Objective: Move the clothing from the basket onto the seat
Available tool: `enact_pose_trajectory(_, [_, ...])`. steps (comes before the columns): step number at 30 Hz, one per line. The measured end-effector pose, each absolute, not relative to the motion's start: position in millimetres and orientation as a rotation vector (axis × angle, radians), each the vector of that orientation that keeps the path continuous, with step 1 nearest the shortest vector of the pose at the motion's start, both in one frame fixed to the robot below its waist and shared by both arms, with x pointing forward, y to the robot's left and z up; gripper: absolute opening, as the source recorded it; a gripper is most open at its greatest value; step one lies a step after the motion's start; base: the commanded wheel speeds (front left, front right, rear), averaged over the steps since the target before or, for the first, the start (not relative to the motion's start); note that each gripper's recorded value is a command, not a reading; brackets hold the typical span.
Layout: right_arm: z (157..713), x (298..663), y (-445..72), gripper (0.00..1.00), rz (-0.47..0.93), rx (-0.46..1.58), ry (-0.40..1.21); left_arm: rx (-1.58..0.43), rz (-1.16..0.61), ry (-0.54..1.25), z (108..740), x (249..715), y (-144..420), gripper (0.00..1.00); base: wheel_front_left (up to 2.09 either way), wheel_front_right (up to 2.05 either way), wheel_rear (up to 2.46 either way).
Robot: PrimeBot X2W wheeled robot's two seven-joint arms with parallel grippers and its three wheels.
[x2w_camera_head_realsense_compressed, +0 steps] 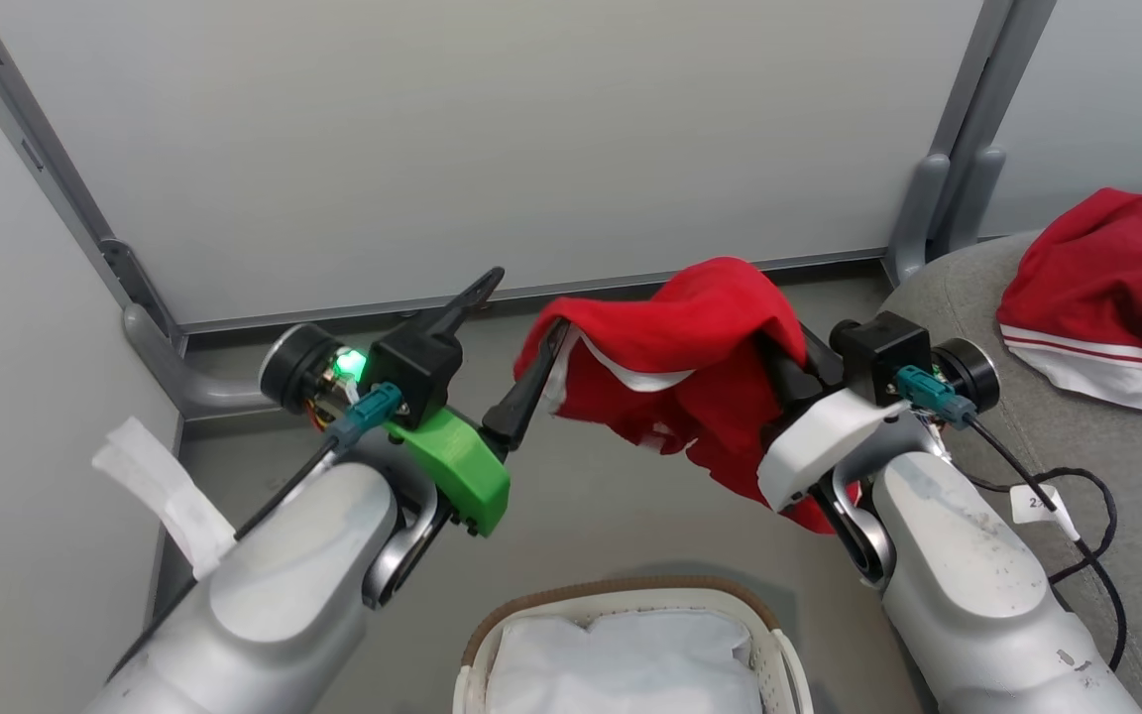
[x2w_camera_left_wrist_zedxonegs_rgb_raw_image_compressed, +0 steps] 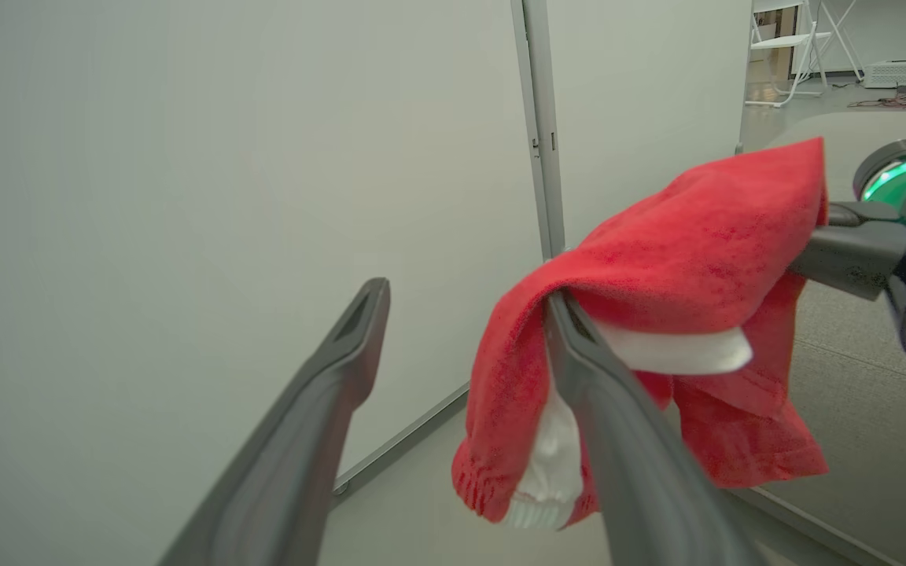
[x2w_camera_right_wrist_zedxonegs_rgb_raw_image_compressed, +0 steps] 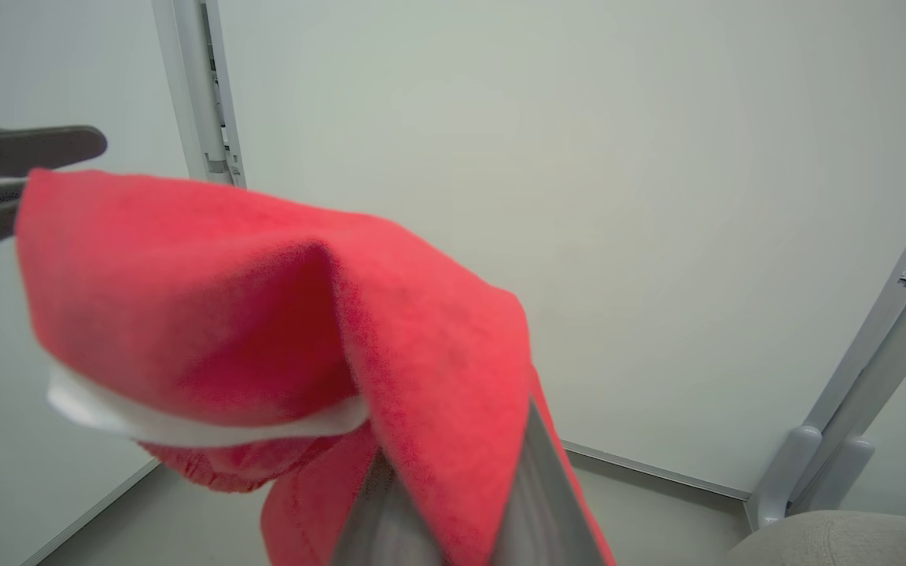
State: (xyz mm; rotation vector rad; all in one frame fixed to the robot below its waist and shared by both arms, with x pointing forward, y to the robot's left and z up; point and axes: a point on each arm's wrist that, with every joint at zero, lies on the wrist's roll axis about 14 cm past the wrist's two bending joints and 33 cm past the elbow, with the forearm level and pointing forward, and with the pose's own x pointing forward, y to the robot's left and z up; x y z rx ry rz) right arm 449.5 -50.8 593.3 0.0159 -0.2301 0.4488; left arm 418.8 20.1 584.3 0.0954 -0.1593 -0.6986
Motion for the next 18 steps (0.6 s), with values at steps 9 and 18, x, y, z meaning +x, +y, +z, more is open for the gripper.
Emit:
enact_pose_trajectory(9, [591, 453, -74, 0.0, 0.373, 0.035, -0.233, -0.043, -0.634, -0.046, 536, 395, 26, 1.0, 0.0, 0.0, 0.0])
enact_pose_trajectory(18, [589, 453, -90, 0.0, 0.325, 0.046, -0.235, -0.116, -0.633, 0.019, 507, 372, 19, 1.0, 0.0, 0.0, 0.0])
